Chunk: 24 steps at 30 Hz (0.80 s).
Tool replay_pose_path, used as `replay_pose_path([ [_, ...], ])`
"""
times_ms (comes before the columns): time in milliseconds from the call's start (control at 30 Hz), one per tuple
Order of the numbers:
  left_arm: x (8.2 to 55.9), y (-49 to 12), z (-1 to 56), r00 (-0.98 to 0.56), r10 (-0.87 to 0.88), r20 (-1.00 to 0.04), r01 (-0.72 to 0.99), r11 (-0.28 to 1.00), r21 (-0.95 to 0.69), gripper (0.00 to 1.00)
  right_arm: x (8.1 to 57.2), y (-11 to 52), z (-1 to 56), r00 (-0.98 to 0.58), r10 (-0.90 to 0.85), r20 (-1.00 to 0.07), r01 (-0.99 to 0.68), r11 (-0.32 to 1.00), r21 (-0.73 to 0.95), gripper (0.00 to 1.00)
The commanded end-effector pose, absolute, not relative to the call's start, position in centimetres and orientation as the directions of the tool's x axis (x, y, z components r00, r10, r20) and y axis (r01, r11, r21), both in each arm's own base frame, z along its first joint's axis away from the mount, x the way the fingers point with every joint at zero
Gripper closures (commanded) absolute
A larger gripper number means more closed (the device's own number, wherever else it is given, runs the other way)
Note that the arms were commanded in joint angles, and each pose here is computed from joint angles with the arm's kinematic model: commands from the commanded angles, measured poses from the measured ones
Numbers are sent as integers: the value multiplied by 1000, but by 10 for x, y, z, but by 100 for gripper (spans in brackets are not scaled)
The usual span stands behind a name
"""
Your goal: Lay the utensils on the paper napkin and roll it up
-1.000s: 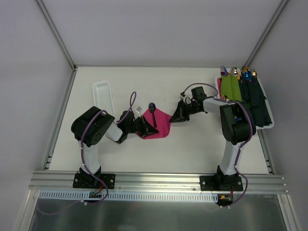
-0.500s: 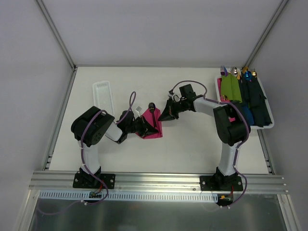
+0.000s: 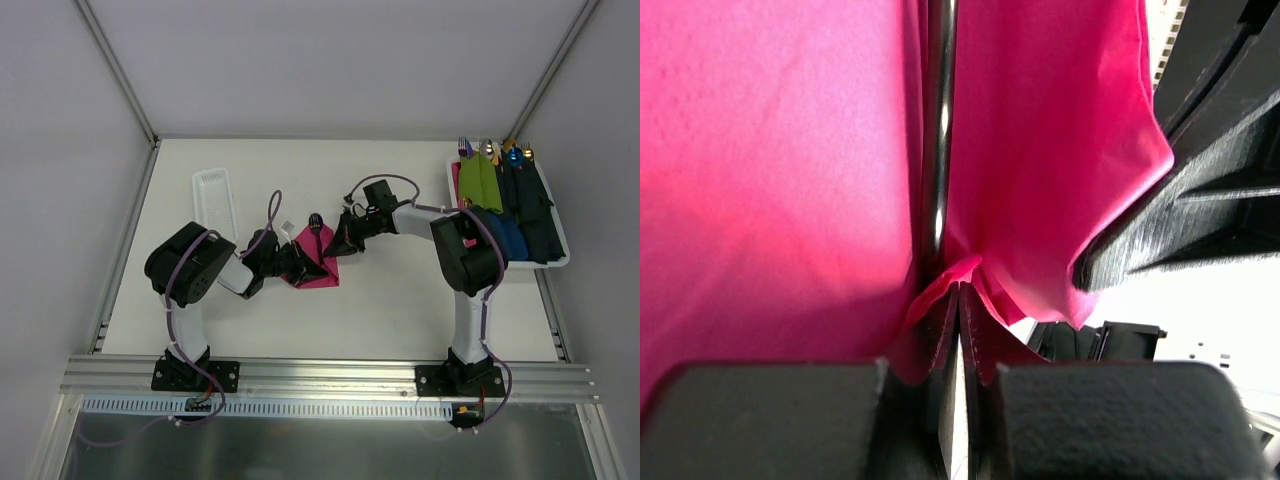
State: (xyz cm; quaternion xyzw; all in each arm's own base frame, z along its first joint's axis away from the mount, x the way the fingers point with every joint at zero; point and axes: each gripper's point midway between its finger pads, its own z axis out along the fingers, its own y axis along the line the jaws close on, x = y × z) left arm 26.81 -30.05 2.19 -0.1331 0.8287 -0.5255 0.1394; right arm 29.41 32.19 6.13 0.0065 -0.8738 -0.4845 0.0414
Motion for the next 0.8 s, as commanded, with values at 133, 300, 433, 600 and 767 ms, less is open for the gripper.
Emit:
replay_pose_path([
  [133,273,-296,55,-912,-370,-177,10,410,-912,100,303,327,70,-998,-64,24,-13,528,849,100],
  [300,267,-291,57,-914,-361,-184,11,431,-902,100,302,326,69,-998,-64,25,-13,531,848,100],
  [433,258,-286,48,-918,-358,-170,-9,448,-894,100,303,326,70,-998,-64,25,-12,530,848,100],
  [600,250,-279,43,-917,-364,-163,-25,461,-887,100,302,326,68,-998,-63,29,-9,533,846,100],
  [767,248,-273,40,-911,-377,-166,-37,476,-878,100,301,326,68,-998,-65,26,-13,534,846,100],
])
